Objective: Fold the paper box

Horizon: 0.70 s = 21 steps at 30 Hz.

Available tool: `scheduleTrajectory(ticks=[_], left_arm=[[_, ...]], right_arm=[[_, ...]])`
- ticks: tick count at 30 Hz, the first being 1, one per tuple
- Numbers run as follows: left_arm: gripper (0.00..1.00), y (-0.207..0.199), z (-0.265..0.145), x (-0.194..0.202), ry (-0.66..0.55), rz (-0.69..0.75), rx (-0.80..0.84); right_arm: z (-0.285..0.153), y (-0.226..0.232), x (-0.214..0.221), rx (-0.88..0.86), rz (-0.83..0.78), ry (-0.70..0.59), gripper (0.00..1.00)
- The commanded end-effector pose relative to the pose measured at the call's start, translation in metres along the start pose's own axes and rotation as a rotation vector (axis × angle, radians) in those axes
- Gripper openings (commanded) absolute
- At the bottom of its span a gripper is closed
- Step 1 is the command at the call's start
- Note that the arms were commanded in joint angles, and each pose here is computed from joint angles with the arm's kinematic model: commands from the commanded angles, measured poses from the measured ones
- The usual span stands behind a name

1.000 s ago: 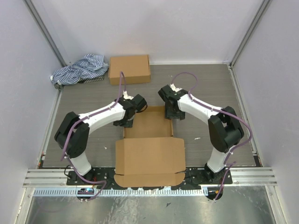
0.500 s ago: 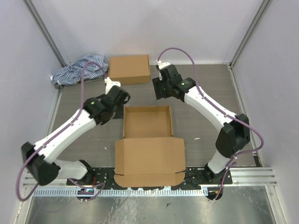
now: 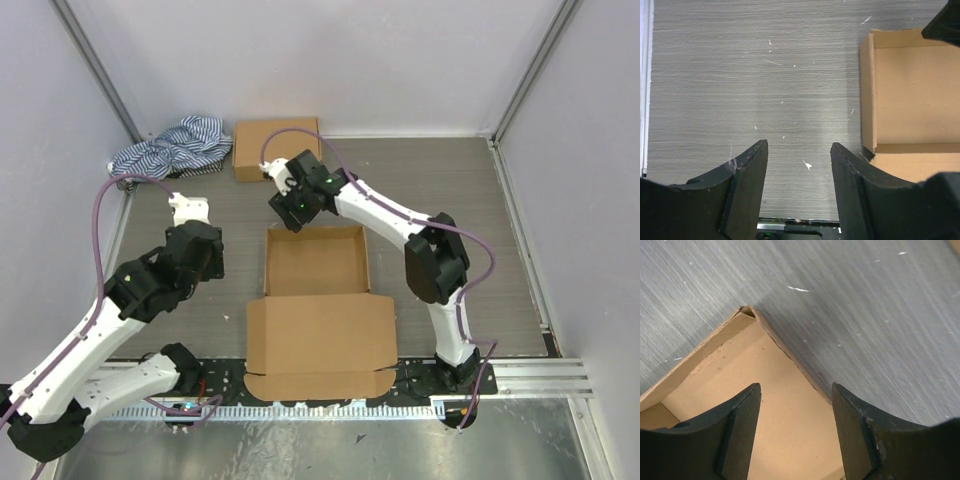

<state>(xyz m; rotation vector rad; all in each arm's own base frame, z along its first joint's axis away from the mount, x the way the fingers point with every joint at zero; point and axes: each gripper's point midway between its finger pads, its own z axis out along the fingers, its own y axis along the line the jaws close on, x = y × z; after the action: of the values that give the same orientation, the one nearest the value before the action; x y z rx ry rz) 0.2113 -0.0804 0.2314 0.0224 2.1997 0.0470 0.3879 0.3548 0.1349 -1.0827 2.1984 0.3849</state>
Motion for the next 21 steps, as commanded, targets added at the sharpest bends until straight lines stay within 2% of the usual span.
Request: scheduleTrajectory(ticks=[1,6,9,14,21], left_arm=[[0.60,0.019,-0.001,0.011,0.011,0.042,-0.068],[0.60,0.033,-0.002,0.025,0.021,0.052,-0.111],[0.60,0.036,-0.004,0.025,-0.013,0.023,-0.101],[0.62,0.036,-0.006,0.025,-0.050,-0.012,-0.075],[0.63,0.032,-0.002,0.029,-0.028,0.000,-0.068]], right_arm=[[0.000,0.003,-0.027,-0.028,-0.051,-0.063,0.64],[0.025,0.006,-0.007,-0.004,-0.072,0.031,0.64],[0.035,0.004,0.003,0.028,-0.099,0.067,0.63],[0.051,0.005,0.009,0.019,-0.115,0.090,0.63],[0.062,0.016,0.014,-0.046,-0.113,0.109,0.59]])
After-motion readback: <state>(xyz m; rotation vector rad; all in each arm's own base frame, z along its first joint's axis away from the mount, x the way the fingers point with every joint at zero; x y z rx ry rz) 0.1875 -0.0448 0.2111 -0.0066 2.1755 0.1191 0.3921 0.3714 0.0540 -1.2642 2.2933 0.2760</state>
